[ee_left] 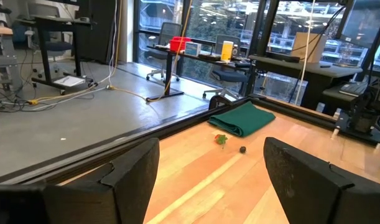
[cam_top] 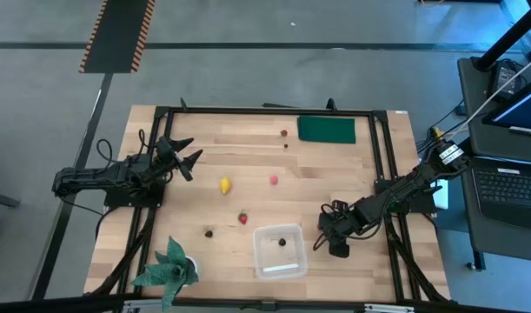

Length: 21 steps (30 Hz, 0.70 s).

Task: Pick and placing Produce into tupperware
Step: Put the bottom right red strawberry into the transparent bin

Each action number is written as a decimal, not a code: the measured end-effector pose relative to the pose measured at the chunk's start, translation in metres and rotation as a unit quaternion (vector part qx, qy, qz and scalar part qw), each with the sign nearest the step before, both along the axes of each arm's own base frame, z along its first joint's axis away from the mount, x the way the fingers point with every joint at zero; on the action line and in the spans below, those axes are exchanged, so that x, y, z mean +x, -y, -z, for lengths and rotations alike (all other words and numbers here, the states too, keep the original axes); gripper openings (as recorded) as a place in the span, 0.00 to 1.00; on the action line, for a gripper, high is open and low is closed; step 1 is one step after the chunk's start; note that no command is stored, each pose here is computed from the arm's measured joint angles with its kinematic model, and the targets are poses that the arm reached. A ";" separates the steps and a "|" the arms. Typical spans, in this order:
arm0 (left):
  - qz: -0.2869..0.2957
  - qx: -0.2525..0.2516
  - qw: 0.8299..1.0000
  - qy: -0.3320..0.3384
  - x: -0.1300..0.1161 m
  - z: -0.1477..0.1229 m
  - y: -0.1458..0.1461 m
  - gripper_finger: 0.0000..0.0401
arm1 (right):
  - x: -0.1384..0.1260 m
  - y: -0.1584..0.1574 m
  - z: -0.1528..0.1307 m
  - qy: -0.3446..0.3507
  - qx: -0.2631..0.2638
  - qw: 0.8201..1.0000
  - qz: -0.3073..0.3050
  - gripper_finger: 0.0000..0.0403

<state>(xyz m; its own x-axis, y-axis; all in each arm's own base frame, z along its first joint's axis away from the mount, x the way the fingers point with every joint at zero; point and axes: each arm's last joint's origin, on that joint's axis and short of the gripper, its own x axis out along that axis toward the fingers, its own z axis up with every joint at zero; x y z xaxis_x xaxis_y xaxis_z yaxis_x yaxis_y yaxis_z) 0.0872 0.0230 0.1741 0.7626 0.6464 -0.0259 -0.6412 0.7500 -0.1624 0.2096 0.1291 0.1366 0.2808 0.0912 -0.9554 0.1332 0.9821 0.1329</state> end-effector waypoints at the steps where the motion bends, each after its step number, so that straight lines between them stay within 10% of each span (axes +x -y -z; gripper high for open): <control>1: 0.000 0.000 1.000 0.000 0.000 0.000 0.000 0.70 | 0.000 0.000 0.000 0.000 0.000 1.000 0.000 0.44; 12: 0.000 0.000 1.000 0.000 0.000 0.000 0.000 0.70 | 0.000 0.000 0.000 -0.002 0.006 1.000 0.023 0.46; 21: 0.000 0.000 1.000 0.000 0.000 0.000 0.000 0.70 | 0.000 0.000 0.000 0.001 0.007 1.000 0.023 0.71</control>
<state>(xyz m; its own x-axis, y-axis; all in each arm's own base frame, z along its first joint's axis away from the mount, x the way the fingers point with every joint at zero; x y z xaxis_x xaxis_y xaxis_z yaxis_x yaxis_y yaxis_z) 0.0871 0.0229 0.1742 0.7627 0.6463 -0.0256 -0.6411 0.7502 -0.1620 0.2100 0.1293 0.1366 0.2866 0.0908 -0.9537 0.1784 0.9730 0.1463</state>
